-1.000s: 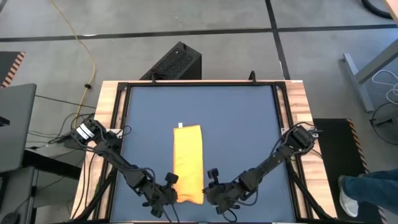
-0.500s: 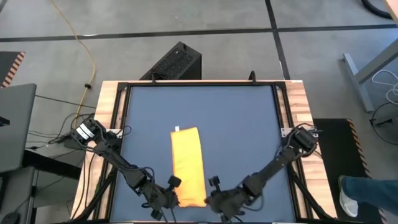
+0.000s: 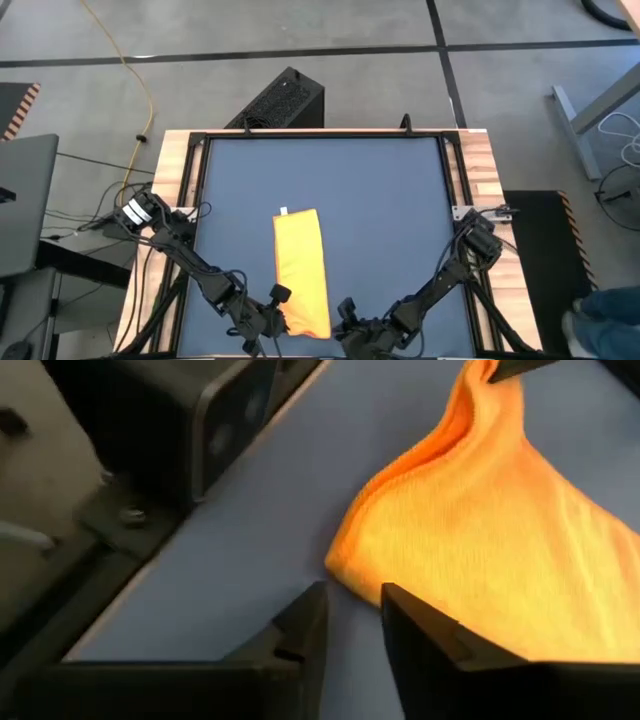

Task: Roll towel into tight, uniform cylinder
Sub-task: Roll the orange towel

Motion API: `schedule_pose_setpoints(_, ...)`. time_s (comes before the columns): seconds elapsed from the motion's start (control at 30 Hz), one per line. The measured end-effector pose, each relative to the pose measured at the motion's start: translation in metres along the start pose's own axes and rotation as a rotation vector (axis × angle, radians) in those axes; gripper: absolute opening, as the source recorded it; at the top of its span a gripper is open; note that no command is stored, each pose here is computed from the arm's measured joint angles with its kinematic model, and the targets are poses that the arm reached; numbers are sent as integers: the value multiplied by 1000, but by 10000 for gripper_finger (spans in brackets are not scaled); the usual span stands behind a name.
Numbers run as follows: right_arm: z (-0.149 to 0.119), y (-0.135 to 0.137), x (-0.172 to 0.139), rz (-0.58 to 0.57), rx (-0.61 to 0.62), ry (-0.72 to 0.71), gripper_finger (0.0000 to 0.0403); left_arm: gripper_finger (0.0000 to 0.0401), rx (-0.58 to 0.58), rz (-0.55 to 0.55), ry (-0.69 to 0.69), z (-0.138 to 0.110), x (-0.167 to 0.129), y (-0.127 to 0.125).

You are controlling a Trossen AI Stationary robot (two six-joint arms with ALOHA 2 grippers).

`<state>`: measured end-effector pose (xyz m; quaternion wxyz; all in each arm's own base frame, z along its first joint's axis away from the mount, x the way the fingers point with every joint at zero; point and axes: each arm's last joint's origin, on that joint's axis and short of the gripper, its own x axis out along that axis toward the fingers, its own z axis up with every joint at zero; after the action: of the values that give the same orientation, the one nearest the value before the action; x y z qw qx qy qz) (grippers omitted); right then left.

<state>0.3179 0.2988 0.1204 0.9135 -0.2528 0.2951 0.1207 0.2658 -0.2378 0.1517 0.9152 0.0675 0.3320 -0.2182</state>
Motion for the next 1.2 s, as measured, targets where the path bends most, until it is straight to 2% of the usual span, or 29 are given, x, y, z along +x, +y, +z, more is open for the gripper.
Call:
schedule_pose_setpoints(0.23, 7, 0, 2, -16, -27, -19, 174, 0, 1, -6, -3, 0, 0, -3)
schedule_pose_setpoints(0.47, 5, -12, 11, 61, -13, -4, 174, 0, 3, 6, -7, 0, 0, -2)
schedule_pose_setpoints(0.67, 8, -13, 12, 71, -21, -33, 152, 0, 9, 8, -7, 0, 0, -2)
schedule_pose_setpoints(0.8, 5, -10, 17, 90, -12, -46, 119, 0, 9, 8, -7, 0, 0, -2)
schedule_pose_setpoints(1.03, 2, -7, 20, 118, 209, -22, 16, 0, -31, -16, -11, -4, -2, -12)
schedule_pose_setpoints(1.2, 4, -8, 20, 116, 362, -35, 23, 0, -66, -10, -29, -15, -3, -23)
